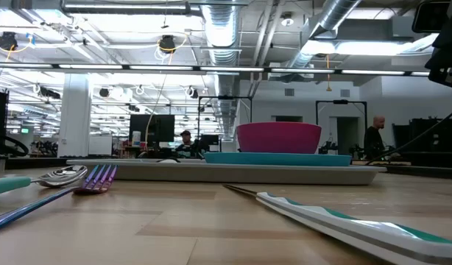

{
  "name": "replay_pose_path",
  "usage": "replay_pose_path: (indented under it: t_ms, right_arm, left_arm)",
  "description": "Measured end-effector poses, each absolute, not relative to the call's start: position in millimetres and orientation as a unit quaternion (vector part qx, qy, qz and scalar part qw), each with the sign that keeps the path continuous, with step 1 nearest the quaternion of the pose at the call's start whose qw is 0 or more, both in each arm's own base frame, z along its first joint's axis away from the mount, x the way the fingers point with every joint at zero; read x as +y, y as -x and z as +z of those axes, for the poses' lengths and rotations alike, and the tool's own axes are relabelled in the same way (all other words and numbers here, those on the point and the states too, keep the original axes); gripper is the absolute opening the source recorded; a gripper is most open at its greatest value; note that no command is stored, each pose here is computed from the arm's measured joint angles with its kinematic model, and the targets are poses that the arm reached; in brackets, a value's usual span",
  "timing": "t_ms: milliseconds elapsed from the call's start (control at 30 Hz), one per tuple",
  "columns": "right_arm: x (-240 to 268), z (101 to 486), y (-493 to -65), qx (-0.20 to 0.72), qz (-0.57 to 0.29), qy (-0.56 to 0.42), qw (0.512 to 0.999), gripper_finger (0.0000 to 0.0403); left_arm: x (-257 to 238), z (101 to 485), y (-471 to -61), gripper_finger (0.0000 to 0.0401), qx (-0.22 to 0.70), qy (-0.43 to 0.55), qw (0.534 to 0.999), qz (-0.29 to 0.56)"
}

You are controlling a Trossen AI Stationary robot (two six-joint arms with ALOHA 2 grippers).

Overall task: Set up tray
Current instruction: Put the blue fork on the black napkin

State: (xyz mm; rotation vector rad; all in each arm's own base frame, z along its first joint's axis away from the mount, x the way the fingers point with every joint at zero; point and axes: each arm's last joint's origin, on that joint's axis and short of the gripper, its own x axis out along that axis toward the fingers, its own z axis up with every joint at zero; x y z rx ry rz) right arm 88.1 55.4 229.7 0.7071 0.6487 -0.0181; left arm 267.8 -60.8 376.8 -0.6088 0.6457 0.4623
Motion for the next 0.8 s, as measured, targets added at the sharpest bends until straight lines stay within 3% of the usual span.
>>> replay_pose_path:
  t_ms: [400, 800]
  right_arm:
    - [52, 226, -95, 0.317, -0.053, -0.354, 0.878, 0.0127]
    - [47, 221, -102, 0.345, -0.072, -0.350, 0.868, 0.0127]
  left_arm:
    - [-131, 281, -297, 0.0107, 0.416, 0.404, 0.737, 0.348]
    - [-177, 241, -306, 0.0107, 0.420, 0.510, 0.646, 0.383]
